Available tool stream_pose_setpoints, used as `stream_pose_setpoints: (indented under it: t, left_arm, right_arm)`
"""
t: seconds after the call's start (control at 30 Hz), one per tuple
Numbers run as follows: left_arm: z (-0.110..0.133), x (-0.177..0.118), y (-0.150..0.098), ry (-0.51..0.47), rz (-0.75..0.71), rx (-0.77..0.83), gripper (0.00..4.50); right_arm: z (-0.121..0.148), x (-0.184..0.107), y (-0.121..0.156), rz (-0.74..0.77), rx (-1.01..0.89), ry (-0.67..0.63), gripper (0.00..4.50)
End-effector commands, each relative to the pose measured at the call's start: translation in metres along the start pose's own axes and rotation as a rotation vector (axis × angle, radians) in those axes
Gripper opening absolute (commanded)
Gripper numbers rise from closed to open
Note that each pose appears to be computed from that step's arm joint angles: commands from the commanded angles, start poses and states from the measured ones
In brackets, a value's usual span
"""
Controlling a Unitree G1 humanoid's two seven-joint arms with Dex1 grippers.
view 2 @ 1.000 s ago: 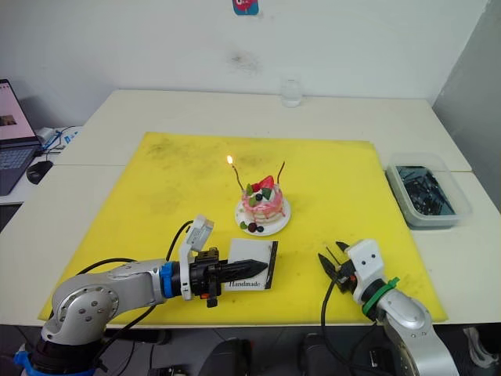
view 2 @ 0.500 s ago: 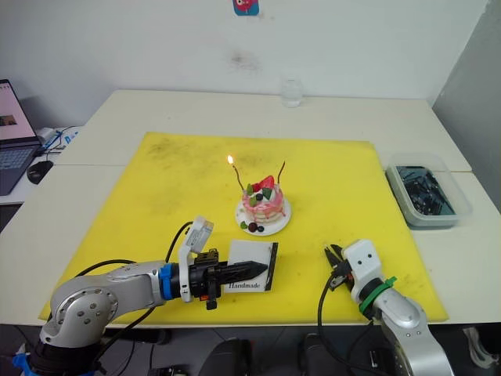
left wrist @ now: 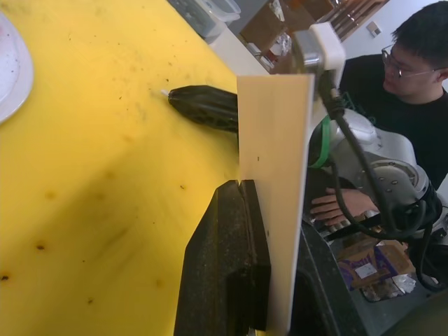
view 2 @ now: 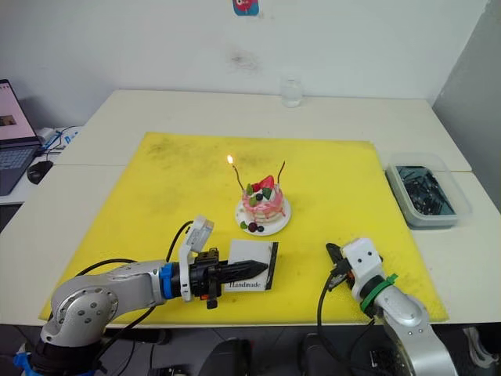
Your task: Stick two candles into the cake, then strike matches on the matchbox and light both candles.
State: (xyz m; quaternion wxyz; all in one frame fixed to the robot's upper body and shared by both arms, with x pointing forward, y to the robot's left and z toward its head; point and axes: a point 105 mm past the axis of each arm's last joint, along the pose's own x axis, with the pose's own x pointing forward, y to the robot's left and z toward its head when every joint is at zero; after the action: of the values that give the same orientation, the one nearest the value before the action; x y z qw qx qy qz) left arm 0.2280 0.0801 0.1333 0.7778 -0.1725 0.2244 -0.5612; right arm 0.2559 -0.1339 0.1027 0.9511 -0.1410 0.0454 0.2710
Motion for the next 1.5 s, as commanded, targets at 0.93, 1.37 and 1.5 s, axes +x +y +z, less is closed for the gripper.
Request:
stream_pose_setpoints:
  t: [0.93,1.37,1.5]
  left_arm:
    - [0.029,0.03,0.004,-0.024,-0.052,0.065,0.0]
    - [0.03,0.03,0.005,-0.048,-0.036,0.078,0.0]
    - [0.029,0.03,0.006,-0.045,-0.028,0.084,0.0]
  right_arm:
    - [0.085,-0.008,0.042,0.421,-0.396,-0.056,0.02]
    - [0.081,-0.005,0.039,0.398,-0.394,-0.046,0.02]
    - [0.08,-0.005,0.039,0.398,-0.393,-0.042,0.02]
